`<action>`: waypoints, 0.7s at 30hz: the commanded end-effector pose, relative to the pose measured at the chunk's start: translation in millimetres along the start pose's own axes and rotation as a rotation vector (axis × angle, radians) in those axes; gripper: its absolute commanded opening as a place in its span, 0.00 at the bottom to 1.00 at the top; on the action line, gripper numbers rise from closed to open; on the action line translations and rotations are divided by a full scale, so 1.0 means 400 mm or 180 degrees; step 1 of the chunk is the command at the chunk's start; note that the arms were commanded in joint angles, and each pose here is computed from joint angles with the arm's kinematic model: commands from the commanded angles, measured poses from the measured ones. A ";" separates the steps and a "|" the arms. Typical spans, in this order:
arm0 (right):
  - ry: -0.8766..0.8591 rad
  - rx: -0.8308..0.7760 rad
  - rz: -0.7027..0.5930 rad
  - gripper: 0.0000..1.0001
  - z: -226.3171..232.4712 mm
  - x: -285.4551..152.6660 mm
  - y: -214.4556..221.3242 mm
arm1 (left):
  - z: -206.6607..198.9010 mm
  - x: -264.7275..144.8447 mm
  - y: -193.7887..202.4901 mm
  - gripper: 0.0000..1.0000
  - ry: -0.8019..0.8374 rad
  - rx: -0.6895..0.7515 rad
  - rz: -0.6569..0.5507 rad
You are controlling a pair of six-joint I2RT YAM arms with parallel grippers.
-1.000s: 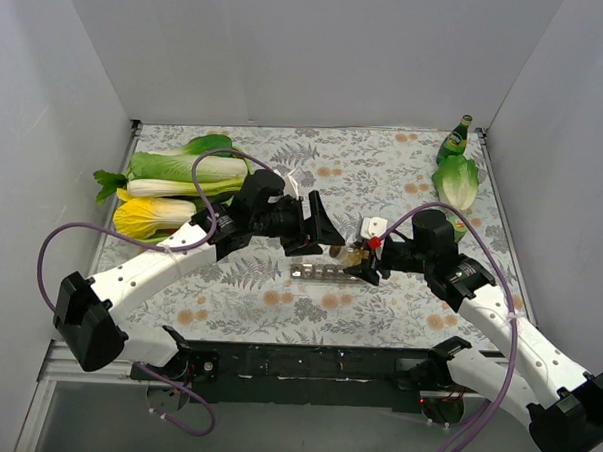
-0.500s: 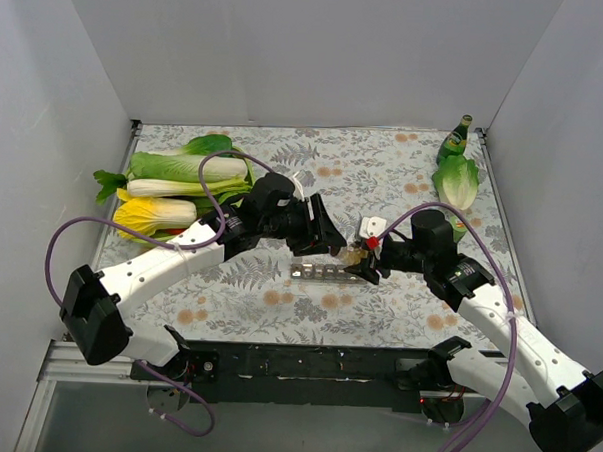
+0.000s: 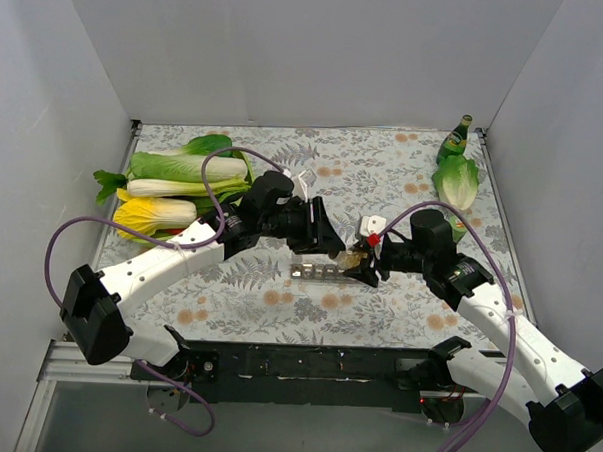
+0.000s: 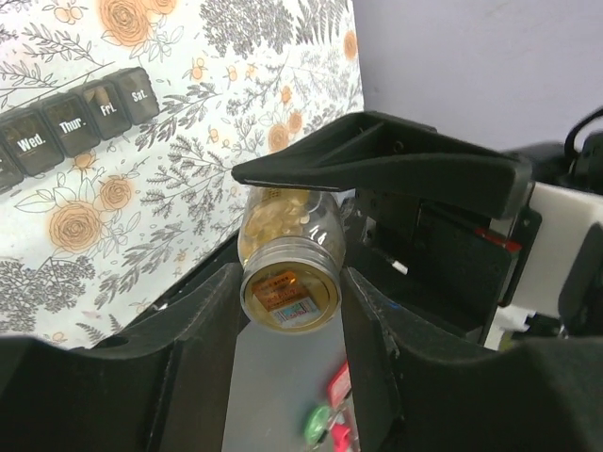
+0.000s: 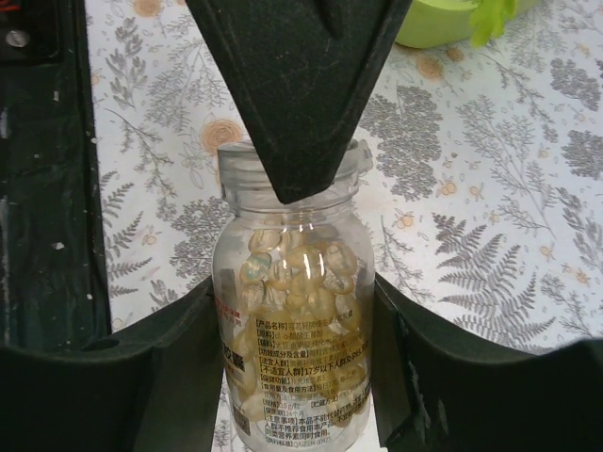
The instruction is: Sort the pills into containers
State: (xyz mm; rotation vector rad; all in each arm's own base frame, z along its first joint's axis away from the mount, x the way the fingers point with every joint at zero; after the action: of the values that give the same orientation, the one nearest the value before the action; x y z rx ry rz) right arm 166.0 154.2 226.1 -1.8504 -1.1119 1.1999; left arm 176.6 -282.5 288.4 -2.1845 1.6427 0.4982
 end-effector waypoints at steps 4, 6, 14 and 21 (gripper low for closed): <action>-0.0499 0.0412 -0.0545 0.05 0.038 0.010 -0.046 | 0.014 -0.018 0.040 0.28 0.0571 0.1373 0.0804; -0.0636 0.0696 -0.0630 0.04 0.056 0.013 -0.048 | 0.026 -0.031 0.051 0.29 0.0818 0.1924 0.1069; -0.0968 0.1348 -0.1005 0.04 0.082 0.016 -0.056 | 0.041 -0.042 0.032 0.33 0.1035 0.2380 0.1141; -0.0913 0.1318 -0.0977 0.04 0.078 0.011 -0.052 | 0.044 -0.044 0.004 0.76 0.0754 0.2093 0.0820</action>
State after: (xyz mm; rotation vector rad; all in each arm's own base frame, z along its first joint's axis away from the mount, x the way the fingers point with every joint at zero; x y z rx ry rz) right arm 128.9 166.8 213.0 -1.1815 -1.0347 1.4706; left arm 164.4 -263.8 274.2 -1.5486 1.9339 -0.2452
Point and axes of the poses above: each gripper's point midway between its finger pads, its own x axis out along the fingers, its own z axis along the line the jaws close on, y = z × x, the point moved 9 cm from there along -x, back along the fingers, and after that the axes turned 15 degrees about -x, right-handed, at the moved point
